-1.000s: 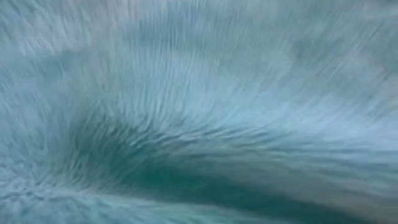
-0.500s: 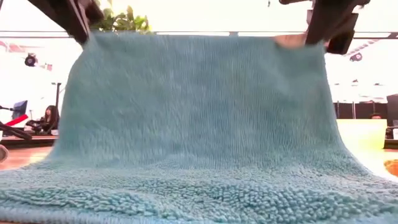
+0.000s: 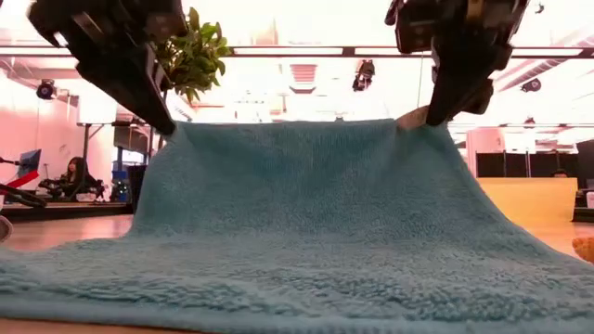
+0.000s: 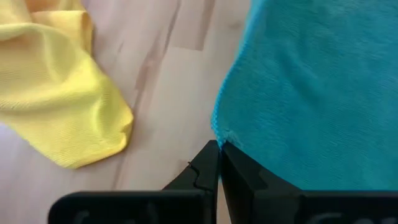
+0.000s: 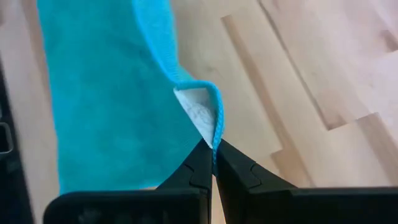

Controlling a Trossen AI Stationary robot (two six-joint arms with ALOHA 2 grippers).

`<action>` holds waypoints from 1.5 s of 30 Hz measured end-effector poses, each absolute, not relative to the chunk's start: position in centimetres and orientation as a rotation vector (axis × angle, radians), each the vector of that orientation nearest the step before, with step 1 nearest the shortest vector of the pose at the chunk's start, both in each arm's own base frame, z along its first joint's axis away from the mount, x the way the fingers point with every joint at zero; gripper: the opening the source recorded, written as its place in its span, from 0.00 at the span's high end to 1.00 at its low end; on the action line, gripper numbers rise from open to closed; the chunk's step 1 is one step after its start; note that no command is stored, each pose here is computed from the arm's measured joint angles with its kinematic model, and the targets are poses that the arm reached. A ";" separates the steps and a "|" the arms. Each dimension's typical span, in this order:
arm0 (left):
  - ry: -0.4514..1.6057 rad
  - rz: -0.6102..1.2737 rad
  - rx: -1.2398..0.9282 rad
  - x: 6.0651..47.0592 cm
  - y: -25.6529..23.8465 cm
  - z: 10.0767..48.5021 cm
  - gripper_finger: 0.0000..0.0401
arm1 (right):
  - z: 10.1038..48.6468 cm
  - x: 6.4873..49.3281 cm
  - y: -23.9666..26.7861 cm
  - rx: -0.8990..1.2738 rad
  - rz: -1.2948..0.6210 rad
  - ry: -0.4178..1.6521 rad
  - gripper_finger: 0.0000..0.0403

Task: Fold microfiber towels
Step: Fold the blue microfiber towel

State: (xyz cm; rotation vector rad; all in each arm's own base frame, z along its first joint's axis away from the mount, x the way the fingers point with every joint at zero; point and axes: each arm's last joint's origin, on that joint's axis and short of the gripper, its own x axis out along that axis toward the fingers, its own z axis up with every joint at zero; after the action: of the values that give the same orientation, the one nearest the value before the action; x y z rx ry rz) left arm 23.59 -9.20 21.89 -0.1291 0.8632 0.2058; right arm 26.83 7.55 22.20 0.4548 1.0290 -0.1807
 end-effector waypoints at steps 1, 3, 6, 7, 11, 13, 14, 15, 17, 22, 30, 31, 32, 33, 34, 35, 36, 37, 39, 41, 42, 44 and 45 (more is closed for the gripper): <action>0.865 0.221 -0.131 23.6 -8.9 21.7 1.00 | 22.0 26.9 7.3 0.454 -0.187 1.028 0.98; 0.875 0.249 -0.135 23.6 -8.2 21.2 1.00 | 21.7 26.9 6.6 0.462 -0.208 1.028 0.98; 0.870 0.277 -0.148 23.6 -7.4 20.3 1.00 | 21.1 26.9 5.7 0.464 -0.239 1.041 0.98; 0.861 0.282 -0.156 23.7 -7.2 20.0 1.00 | 20.9 26.9 5.5 0.463 -0.246 1.043 0.98; 0.819 0.283 -0.194 23.7 -6.6 19.0 1.00 | 20.1 26.9 4.5 0.467 -0.272 1.045 0.98; 0.802 0.285 -0.205 23.8 -6.4 18.7 1.00 | 19.5 26.8 4.2 0.472 -0.283 1.044 0.98; 0.794 0.287 -0.211 23.8 -6.3 18.5 1.00 | 19.3 26.9 4.0 0.474 -0.286 1.042 0.98; 0.790 0.290 -0.214 23.7 -6.1 18.3 1.00 | 19.1 27.0 3.9 0.474 -0.285 1.036 0.98; 0.798 0.297 -0.214 23.5 -5.9 17.8 1.00 | 18.5 27.2 3.8 0.469 -0.291 1.043 0.98; 0.841 0.325 -0.202 23.6 -5.5 16.7 1.00 | 16.8 27.9 3.3 0.460 -0.321 1.090 0.98; 0.944 0.373 -0.167 24.6 -5.3 13.9 1.00 | 13.9 28.7 2.7 0.462 -0.383 1.176 0.98; 0.960 0.377 -0.161 24.7 -5.3 13.5 1.00 | 13.6 28.8 2.6 0.470 -0.391 1.177 0.98; 0.972 0.381 -0.155 24.8 -5.4 13.2 1.00 | 13.4 28.9 2.6 0.480 -0.404 1.181 0.98; 0.976 0.387 -0.150 24.9 -5.4 13.0 1.00 | 13.3 28.9 2.6 0.491 -0.414 1.182 0.98; 0.978 0.388 -0.150 25.0 -5.4 12.9 1.00 | 13.3 28.9 2.6 0.500 -0.423 1.180 0.98; 0.981 0.389 -0.148 25.0 -5.4 12.8 1.00 | 13.2 28.9 2.6 0.501 -0.429 1.178 0.98; 0.982 0.393 -0.145 25.0 -5.4 12.7 1.00 | 13.2 28.9 2.6 0.499 -0.435 1.175 0.98; 0.981 0.395 -0.143 25.0 -5.4 12.7 1.00 | 13.3 28.9 2.5 0.498 -0.439 1.170 0.98; 0.977 0.396 -0.150 25.0 -5.2 12.9 1.00 | 13.5 28.9 2.5 0.492 -0.449 1.154 0.98; 0.976 0.408 -0.151 24.9 -5.0 13.1 1.00 | 13.9 28.9 2.3 0.489 -0.460 1.133 0.98; 0.971 0.417 -0.151 24.9 -4.8 13.2 1.00 | 14.0 28.9 2.2 0.492 -0.461 1.128 0.98; 0.954 0.433 -0.157 24.8 -4.5 13.6 1.00 | 14.1 28.9 1.9 0.498 -0.469 1.125 0.96; 0.943 0.441 -0.161 24.9 -4.3 13.8 0.99 | 14.1 28.9 1.8 0.500 -0.474 1.125 0.95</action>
State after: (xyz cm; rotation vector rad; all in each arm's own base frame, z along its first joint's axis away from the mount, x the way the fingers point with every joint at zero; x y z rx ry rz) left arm 24.85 -4.29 13.77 -0.1606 0.9427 0.4406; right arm 28.89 1.81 14.08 0.4995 1.1252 -0.4736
